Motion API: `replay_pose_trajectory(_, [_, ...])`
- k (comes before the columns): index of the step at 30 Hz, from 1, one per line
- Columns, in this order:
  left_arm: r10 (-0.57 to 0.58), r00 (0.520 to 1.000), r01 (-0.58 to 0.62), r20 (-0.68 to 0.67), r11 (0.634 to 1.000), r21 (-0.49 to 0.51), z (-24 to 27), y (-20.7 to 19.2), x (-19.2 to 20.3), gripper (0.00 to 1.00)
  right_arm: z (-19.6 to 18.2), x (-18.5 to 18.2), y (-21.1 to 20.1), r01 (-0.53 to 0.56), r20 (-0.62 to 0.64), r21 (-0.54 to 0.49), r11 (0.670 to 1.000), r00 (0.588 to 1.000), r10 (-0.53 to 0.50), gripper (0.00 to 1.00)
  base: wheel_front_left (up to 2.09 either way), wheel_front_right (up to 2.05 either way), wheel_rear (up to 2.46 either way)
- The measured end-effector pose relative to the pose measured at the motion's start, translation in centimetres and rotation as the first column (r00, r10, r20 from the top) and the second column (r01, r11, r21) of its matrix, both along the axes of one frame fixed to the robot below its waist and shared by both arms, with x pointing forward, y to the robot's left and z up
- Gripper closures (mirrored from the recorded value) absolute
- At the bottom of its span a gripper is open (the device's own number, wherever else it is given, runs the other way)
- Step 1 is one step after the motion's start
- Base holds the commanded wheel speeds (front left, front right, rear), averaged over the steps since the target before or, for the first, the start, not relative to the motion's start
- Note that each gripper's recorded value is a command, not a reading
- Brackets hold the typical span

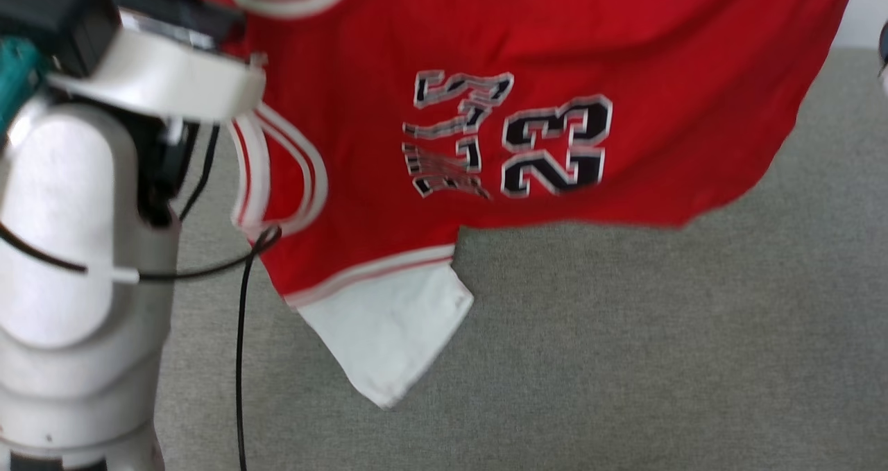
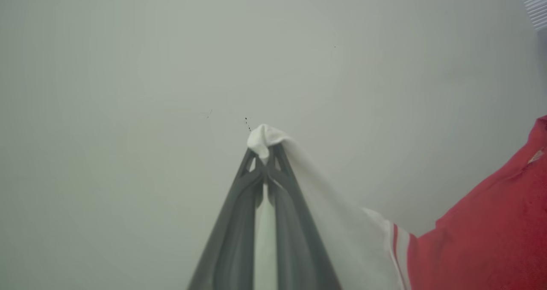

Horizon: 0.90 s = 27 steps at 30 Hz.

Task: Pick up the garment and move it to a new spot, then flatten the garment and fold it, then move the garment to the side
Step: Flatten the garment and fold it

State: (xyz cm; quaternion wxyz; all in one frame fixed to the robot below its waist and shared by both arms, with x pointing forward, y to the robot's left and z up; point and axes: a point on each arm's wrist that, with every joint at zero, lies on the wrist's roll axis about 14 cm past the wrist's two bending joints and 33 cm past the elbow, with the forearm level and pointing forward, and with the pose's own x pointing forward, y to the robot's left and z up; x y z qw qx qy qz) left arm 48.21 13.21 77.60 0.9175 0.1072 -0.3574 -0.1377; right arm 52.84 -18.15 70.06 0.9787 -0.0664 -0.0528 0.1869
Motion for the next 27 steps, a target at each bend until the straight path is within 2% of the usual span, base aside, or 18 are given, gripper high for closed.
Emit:
replay_pose_trajectory(8, [-0.021,0.999,0.020,0.026,0.998,0.053,1.9,-1.7,5.9,1.00,1.1,5.6,-0.2,0.050,0.030,0.022,0.999,0.998,-0.051,1.00,0.00,0.00,0.00])
replay_pose_trajectory(17, [0.002,0.998,-0.005,0.065,0.999,0.052,4.2,-1.3,12.4,1.00,3.3,11.7,-1.1,0.118,0.100,0.010,0.993,0.988,-0.118,1.00,0.00,0.00,0.00])
replay_pose_trajectory(27, [0.012,0.990,-0.020,0.140,0.998,0.053,7.2,-1.3,15.9,1.00,6.7,15.7,-0.9,0.154,0.207,-0.010,0.988,0.967,-0.149,1.00,0.00,0.00,0.00])
